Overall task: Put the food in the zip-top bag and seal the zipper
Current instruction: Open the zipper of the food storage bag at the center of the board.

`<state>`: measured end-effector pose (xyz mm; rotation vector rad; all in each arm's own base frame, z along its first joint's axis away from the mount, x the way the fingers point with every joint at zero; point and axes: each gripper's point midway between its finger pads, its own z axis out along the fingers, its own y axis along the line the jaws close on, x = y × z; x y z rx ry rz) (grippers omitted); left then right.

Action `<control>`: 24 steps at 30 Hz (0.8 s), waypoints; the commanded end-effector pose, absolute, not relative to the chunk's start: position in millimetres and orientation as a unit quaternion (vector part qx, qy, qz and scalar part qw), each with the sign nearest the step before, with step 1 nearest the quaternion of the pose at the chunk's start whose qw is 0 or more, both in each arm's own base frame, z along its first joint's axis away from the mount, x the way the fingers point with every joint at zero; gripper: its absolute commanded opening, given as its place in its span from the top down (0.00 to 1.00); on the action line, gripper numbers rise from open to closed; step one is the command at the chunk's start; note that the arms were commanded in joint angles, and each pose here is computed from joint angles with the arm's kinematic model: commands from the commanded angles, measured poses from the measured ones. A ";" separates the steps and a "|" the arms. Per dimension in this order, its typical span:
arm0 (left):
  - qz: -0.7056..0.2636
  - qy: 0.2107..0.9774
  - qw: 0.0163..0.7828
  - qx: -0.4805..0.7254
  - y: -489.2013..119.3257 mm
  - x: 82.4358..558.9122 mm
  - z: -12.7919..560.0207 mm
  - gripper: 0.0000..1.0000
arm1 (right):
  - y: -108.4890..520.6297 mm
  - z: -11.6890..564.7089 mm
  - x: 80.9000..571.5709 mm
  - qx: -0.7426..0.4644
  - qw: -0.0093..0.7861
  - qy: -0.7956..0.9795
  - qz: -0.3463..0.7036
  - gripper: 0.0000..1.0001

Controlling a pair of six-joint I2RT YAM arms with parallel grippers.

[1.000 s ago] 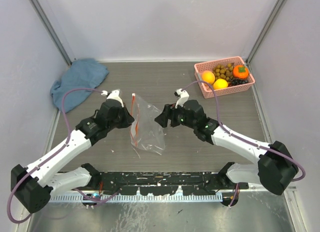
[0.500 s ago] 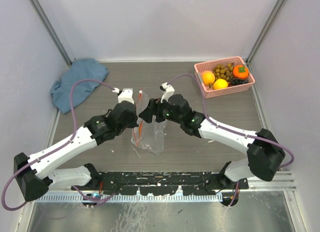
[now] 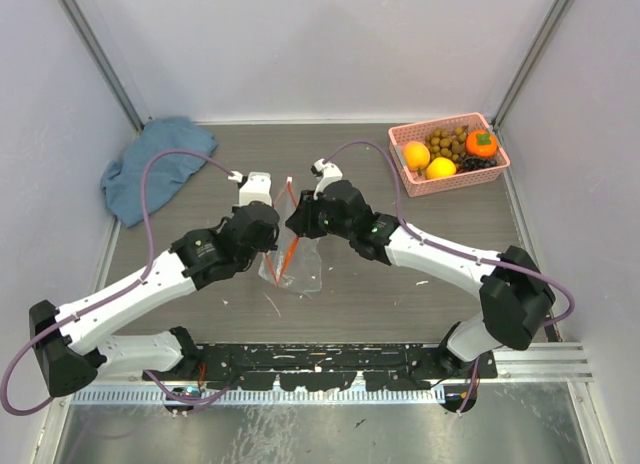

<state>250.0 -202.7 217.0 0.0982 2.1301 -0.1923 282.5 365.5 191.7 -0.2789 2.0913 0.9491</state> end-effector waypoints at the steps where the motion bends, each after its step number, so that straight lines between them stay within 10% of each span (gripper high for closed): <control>1: -0.065 0.849 0.524 0.023 -189.1 257.3 255.7 1.00 | 358.6 218.5 290.5 -0.117 0.439 0.818 0.353 0.75; 9: -0.012 0.851 0.525 0.030 -166.0 253.9 270.2 1.00 | 337.2 219.7 297.4 -0.134 0.456 0.832 0.286 0.95; 24: 0.108 0.829 0.545 0.062 -136.2 249.4 327.8 1.00 | 393.8 239.7 302.2 -0.166 0.453 0.785 0.389 0.95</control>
